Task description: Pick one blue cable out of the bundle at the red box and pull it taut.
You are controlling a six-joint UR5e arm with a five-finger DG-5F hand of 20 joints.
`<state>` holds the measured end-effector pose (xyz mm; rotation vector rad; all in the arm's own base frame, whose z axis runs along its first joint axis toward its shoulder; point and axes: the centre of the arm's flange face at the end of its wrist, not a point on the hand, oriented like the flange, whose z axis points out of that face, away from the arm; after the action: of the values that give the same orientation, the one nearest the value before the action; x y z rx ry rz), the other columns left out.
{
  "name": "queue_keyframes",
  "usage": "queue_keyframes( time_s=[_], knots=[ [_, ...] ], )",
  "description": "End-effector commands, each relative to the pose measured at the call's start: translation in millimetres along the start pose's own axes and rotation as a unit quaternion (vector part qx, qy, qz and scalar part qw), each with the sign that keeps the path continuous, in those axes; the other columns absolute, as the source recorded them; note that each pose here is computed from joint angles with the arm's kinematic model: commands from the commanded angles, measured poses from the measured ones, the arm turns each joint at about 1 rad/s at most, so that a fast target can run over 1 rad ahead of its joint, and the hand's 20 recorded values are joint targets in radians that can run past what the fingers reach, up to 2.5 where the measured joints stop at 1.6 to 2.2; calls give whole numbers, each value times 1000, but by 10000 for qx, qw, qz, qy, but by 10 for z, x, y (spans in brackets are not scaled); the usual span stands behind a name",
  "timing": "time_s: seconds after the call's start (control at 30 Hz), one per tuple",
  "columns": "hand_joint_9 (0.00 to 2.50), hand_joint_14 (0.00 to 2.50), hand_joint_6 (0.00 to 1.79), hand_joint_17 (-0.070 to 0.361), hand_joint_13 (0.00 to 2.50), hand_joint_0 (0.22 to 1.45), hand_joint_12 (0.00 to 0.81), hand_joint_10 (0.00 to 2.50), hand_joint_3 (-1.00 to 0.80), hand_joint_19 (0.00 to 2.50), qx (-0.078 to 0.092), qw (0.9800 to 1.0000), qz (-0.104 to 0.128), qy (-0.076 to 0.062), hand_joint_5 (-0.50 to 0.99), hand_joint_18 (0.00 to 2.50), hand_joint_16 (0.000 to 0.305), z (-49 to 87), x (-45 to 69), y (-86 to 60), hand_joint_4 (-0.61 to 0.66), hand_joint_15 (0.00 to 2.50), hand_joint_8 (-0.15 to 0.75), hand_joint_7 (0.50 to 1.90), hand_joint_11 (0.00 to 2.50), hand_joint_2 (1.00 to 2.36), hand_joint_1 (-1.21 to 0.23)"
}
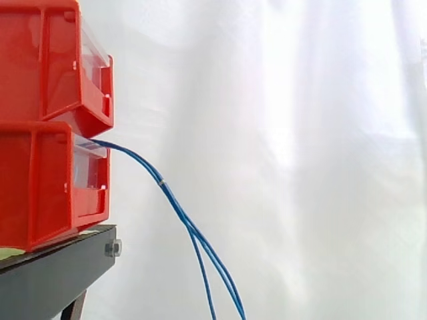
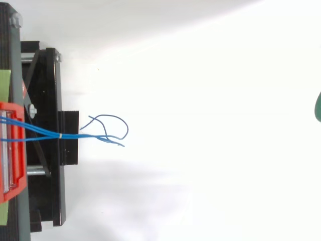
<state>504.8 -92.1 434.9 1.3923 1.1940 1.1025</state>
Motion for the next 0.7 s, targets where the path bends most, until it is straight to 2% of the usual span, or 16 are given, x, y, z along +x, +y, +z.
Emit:
queue_keyframes(
  time_s=[0.0,0.17,0.23,0.27,0.33,0.37,0.43,0.53,0.57,0.6,0.67],
  knots=[
    [0,0,502,155,0,522,349,0,-500,12,3,10000,-15,25,-233,0,69,4,22,-4,276,0,265,753,0,1000,-486],
    [0,0,502,154,0,522,349,0,-500,16,-168,9998,-82,44,-232,0,69,71,47,-4,278,0,269,755,0,1000,-484],
    [0,0,502,155,0,522,349,0,-500,23,-439,9990,-107,-12,-230,0,69,129,59,-13,283,2,272,764,0,1000,-485],
    [0,0,502,155,0,522,349,0,-500,29,-500,9987,-106,-47,-230,0,69,140,54,-12,284,2,276,768,0,1000,-485],
    [0,0,502,155,0,523,350,0,-500,35,-719,9972,-108,-193,-228,0,69,177,49,-61,286,7,277,772,0,1000,-485],
    [0,0,502,154,0,523,350,0,-500,28,-846,9958,-106,-328,-228,0,69,194,40,-128,286,7,277,771,0,1000,-485],
    [0,0,502,155,0,523,350,0,-500,35,-934,9945,-112,-458,-228,0,69,201,29,-216,286,4,277,775,0,1000,-486],
    [0,0,502,155,0,524,353,0,-500,37,-926,9941,-119,-559,-226,0,69,251,39,-340,289,12,281,778,0,1000,-487],
    [0,0,502,155,0,523,353,1,-500,43,-913,9940,-105,-596,-226,0,69,304,48,-400,289,13,281,778,0,1000,-487],
    [0,0,502,154,0,523,353,0,-500,39,-906,9941,-92,-595,-227,0,68,315,56,-414,287,13,283,778,0,1000,-490],
    [0,0,502,154,0,524,355,0,-500,47,-793,9951,-94,-590,-226,0,69,399,70,-550,285,19,284,780,0,1000,-491]
  ],
)
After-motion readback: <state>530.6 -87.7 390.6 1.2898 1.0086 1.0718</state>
